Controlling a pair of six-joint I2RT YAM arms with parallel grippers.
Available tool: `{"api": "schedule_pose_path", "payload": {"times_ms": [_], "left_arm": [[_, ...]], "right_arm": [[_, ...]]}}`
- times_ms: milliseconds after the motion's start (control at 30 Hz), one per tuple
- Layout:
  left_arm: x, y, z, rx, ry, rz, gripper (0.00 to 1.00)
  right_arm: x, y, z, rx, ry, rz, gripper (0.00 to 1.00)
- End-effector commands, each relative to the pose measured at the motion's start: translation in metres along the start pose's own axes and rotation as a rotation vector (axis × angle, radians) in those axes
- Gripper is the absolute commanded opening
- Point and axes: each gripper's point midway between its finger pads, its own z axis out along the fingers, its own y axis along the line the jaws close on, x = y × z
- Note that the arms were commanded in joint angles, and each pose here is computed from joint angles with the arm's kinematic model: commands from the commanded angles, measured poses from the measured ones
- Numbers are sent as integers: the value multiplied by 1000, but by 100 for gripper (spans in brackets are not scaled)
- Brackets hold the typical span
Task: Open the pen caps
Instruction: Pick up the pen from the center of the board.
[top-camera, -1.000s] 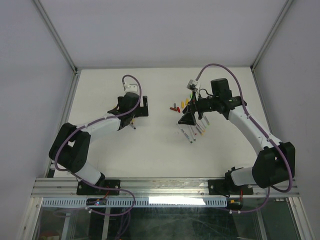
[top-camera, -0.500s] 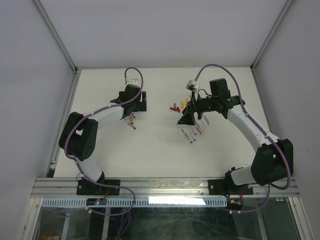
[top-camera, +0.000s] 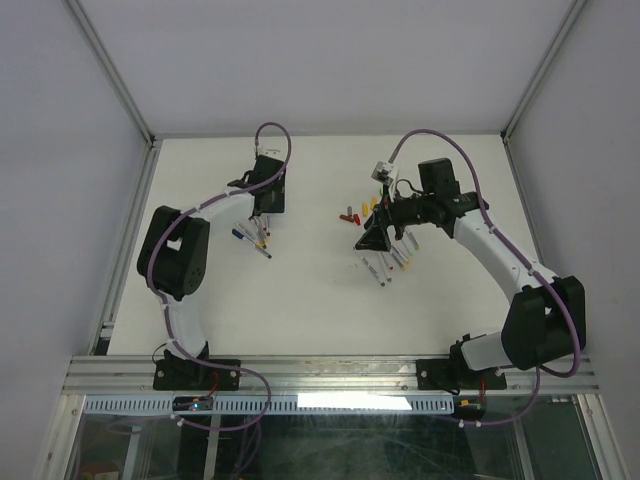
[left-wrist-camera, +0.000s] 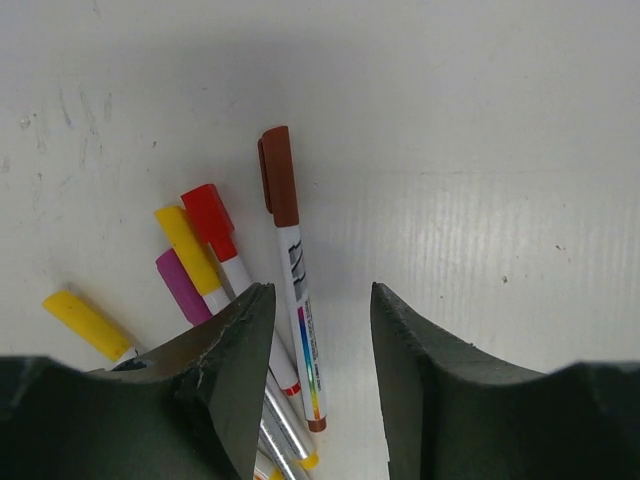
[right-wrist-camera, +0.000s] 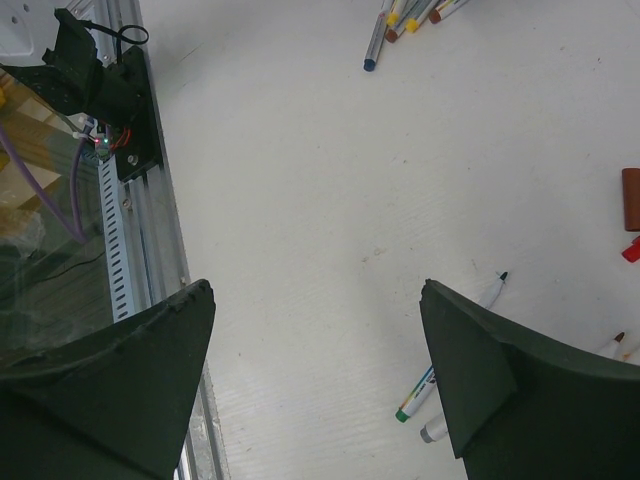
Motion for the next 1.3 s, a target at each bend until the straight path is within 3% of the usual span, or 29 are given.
{"api": "schedule_pose_path", "payload": {"times_ms": [0, 467, 700, 900, 1167, 1267], "left_arm": [[-16, 8, 5, -8, -2, 8, 43], [3, -1, 22, 58, 92, -20, 28], [13, -13, 20, 125, 137, -39, 11], [21, -29, 8, 216, 170, -72, 3], [39, -62, -28, 407, 143, -144, 2], [46, -71, -41, 475, 133, -180, 2]], "right_arm": [[-10, 1, 0, -21, -34, -40, 87], [-10, 1, 0, -21, -33, -36, 87], [-6, -4, 5, -26, -36, 0, 86], [9, -33, 25, 39, -53, 161, 85], [16, -48, 59, 58, -157, 396, 82], [23, -48, 83, 68, -126, 457, 82]]}}
